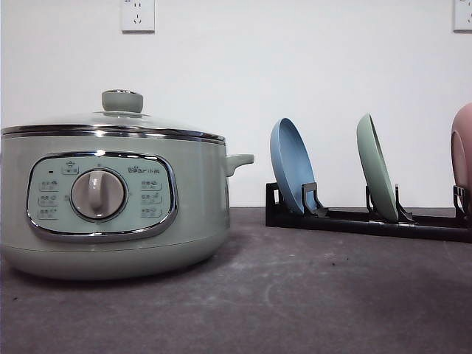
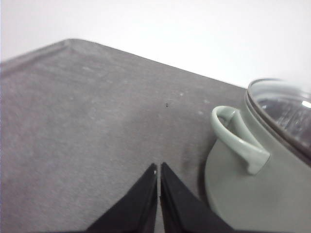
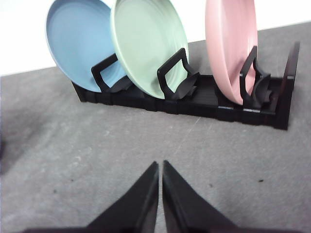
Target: Transfer potato from steamer to green plate
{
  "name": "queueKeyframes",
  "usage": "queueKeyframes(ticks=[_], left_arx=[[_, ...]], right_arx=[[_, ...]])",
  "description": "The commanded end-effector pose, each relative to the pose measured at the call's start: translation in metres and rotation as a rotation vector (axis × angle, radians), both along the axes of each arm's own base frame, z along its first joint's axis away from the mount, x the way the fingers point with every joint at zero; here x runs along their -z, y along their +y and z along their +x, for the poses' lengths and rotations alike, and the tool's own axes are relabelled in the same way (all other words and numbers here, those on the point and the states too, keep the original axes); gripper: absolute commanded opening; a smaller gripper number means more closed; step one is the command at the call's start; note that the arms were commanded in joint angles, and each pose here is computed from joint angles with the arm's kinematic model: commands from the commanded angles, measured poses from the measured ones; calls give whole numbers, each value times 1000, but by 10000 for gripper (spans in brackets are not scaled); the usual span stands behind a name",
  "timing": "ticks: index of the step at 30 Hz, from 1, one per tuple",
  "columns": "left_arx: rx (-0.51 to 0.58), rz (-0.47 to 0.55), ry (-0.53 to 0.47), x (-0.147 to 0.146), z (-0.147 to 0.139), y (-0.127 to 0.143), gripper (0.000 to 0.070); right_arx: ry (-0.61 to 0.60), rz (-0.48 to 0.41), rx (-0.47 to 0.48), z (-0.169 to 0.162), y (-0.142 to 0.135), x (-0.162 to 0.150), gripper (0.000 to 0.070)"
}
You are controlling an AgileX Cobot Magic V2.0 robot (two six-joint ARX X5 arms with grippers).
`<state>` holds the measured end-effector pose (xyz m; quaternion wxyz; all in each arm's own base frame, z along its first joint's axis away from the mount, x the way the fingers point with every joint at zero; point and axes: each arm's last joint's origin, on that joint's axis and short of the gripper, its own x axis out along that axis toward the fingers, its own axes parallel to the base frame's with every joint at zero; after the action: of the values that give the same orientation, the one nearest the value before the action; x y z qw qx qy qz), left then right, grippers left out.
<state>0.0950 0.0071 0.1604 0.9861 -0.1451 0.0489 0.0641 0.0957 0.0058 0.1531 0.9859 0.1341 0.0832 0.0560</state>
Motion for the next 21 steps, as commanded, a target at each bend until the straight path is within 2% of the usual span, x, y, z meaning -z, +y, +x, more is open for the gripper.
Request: queueKeyframes(ticks=[1,7,14,21], left_arx=[[-12,-88,-10,2,1,0,1],[61,-149,-51,-12,-2,-2,2],[95,-174,-110,-49,-9,-4,2],[199,-130,-115,-97,-12,-7,2]], right_arx=[[-3,66,8,0,0,-1,0],[-37,147,18,-3,0,-17,0],[-144,150,10,-13,0,-61,0],[-161,97,5,-23,-1,-113,0]])
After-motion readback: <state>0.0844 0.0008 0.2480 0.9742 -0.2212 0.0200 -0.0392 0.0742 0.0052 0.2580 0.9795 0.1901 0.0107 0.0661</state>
